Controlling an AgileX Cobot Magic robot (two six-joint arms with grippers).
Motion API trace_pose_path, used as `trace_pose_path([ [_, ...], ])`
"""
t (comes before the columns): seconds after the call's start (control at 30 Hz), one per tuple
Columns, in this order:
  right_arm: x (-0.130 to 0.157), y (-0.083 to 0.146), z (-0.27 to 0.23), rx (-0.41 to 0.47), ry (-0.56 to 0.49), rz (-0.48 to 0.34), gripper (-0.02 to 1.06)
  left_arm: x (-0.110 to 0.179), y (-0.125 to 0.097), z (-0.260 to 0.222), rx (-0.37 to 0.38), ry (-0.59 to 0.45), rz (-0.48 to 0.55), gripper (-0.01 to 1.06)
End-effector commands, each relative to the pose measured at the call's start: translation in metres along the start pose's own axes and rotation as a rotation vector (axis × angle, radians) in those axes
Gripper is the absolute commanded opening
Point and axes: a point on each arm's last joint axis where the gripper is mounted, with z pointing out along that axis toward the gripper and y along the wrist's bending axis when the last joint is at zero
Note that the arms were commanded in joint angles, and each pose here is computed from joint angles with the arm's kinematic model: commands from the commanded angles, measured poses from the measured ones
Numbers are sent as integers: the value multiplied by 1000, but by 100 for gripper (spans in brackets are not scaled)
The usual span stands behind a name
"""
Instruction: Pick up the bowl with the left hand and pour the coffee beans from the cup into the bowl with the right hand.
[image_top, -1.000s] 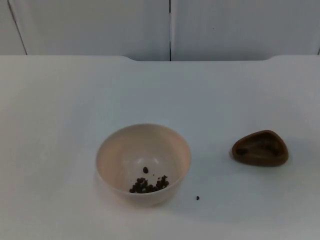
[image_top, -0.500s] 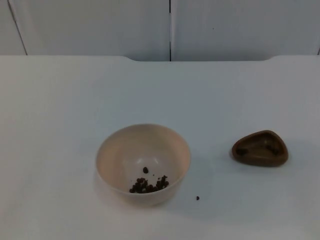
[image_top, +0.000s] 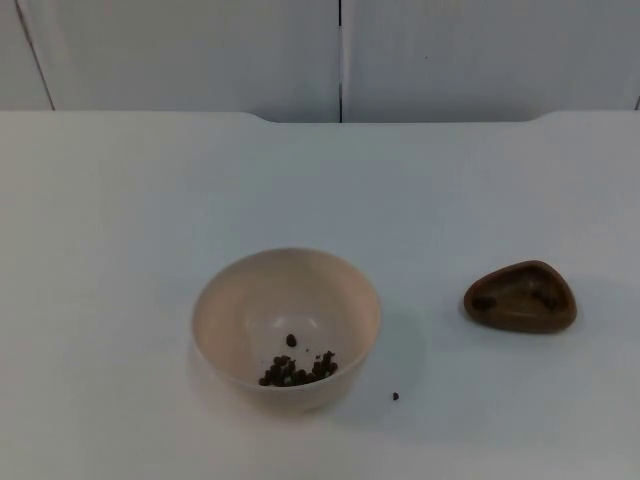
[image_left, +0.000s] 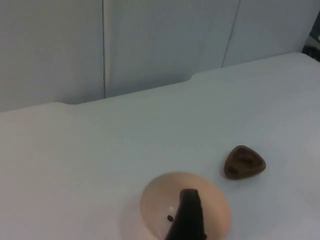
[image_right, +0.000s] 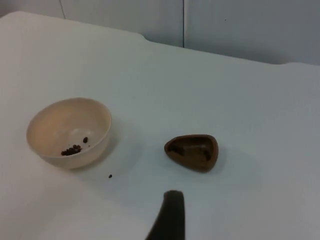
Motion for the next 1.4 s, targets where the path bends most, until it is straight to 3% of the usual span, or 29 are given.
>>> trace_pose_path([
  [0.0,6,0,-5,3,-3,-13,72,7,1,-8,-5,4,11,68],
  [0.1,17,1,-10,6,-32,-18,72,17,1,-23,-1,-6,17,68],
  [0.3,29,0,2,11,33,-18,72,33,4,-35,-21,-4,44,68],
  [0.53,36,-2,10,21,69,-12,72,65,9,-18,-29,59,40,68],
  [1.0,36,-2,10,21,69,-10,72,68,10,-16,-33,84,47,68],
  [1.13,36,-2,10,21,69,-10,72,81,12,-11,-44,184,59,68],
  [1.37,36,-2,10,21,69,-10,72,81,12,-12,-39,180,59,68],
])
